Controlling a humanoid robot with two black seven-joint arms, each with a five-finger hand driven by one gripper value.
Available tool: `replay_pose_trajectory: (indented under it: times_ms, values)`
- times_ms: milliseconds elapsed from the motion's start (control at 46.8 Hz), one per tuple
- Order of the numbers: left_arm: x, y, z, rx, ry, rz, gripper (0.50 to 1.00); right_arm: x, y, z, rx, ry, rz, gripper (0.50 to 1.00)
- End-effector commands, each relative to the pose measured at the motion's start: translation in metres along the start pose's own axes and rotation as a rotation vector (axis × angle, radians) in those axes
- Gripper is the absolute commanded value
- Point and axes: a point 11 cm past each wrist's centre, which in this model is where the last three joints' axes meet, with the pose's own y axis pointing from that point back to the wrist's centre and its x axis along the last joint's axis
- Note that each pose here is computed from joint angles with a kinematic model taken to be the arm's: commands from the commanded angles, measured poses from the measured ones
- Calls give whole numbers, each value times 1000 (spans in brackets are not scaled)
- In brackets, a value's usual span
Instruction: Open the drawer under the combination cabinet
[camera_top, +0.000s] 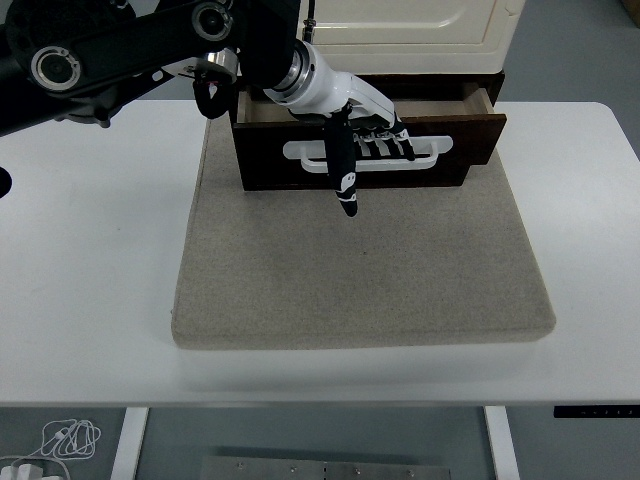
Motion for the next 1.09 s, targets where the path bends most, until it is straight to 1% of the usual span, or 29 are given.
replay_pose_trajectory:
  times_ms: [0, 321, 1068]
  values:
    - [-2, 0, 3, -6, -8, -9, 1000, 0, 0, 0, 1, 0, 0, 926]
    - [-5, 4, 10, -24, -20, -33, 1000, 0, 0, 0, -1, 0, 0, 926]
    - [-3, 7, 11, -36, -7, -37, 1000, 0, 0, 0, -1, 0, 0, 926]
